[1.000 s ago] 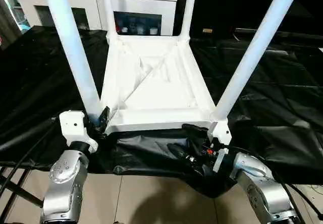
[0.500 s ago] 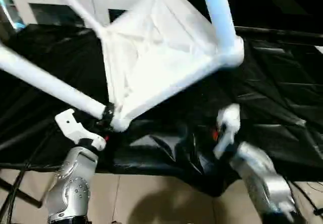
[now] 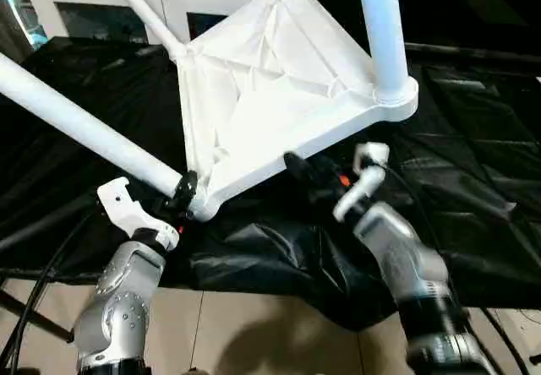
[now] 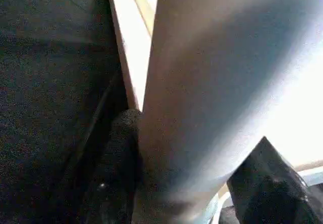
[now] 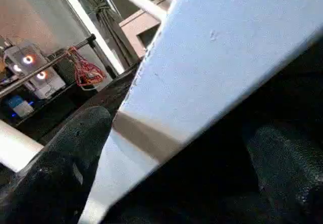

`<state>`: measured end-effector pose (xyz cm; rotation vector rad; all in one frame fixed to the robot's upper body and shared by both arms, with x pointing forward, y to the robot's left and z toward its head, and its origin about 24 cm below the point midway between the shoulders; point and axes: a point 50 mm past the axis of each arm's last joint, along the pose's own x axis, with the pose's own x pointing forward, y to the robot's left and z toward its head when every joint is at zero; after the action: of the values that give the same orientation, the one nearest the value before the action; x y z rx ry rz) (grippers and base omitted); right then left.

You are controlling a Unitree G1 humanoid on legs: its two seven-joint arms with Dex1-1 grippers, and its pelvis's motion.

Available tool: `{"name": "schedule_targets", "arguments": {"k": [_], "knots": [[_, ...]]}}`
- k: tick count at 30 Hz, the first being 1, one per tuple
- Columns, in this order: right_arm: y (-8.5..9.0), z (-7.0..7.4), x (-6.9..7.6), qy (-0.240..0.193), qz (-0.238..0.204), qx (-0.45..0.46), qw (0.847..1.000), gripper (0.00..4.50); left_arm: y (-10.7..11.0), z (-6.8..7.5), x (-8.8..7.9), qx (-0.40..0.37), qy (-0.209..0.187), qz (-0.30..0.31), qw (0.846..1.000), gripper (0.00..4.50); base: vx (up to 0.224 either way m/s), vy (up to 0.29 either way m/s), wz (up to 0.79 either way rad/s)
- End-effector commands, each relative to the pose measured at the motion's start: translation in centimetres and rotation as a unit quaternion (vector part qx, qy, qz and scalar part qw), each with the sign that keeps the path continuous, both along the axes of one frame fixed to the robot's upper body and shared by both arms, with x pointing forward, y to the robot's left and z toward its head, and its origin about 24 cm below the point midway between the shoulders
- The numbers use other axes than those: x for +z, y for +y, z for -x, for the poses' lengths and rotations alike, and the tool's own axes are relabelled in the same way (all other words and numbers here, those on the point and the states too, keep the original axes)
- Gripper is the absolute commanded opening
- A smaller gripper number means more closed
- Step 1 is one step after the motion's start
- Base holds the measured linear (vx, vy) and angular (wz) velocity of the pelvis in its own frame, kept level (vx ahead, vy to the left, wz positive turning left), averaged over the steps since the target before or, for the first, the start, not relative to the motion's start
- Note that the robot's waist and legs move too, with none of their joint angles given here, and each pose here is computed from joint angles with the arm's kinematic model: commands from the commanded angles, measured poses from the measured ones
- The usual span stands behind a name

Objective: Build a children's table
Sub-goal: Flip table

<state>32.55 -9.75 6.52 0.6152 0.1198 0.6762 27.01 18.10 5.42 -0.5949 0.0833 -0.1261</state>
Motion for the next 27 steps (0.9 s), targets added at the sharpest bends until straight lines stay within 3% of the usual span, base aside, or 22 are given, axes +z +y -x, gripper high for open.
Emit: {"name": "schedule_targets", "arguments": {"k": [1, 2, 6, 12, 20, 27], "knots": [[-0.3, -1.0, 1.0, 0.003, -0.056, -0.015, 0.998, 4.5, -1.6, -0.6, 1.3, -0.033, -0.032, 0.04, 0.998, 2.14, 0.0, 0.0, 0.0], [-0.3, -1.0, 1.0, 0.003, -0.056, -0.015, 0.998, 4.5, -1.6, -0.6, 1.3, -0.033, -0.032, 0.04, 0.998, 2.14, 0.0, 0.0, 0.0], [-0.4, -2.3, 2.0, 0.017, -0.125, -0.03, 0.992, 4.5, -2.0, -0.5, 1.0, -0.056, -0.026, 0.009, 0.998, 2.14, 0.0, 0.0, 0.0], [-0.2, -2.9, 2.3, 0.033, -0.157, -0.019, 0.987, 4.5, -2.8, -0.2, 0.9, -0.095, -0.03, -0.032, 0.994, 2.14, 0.0, 0.0, 0.0], [-0.1, -3.1, 1.6, 0.058, -0.174, -0.007, 0.983, 3.81, -3.9, 0.0, 1.5, -0.14, -0.065, -0.076, 0.985, 2.14, 0.0, 0.0, 0.0], [-0.5, -3.1, 1.6, 0.061, -0.188, -0.01, 0.98, 3.27, -4.2, 0.0, 1.6, -0.158, -0.072, -0.085, 0.981, 2.14, 0.0, 0.0, 0.0]]}}
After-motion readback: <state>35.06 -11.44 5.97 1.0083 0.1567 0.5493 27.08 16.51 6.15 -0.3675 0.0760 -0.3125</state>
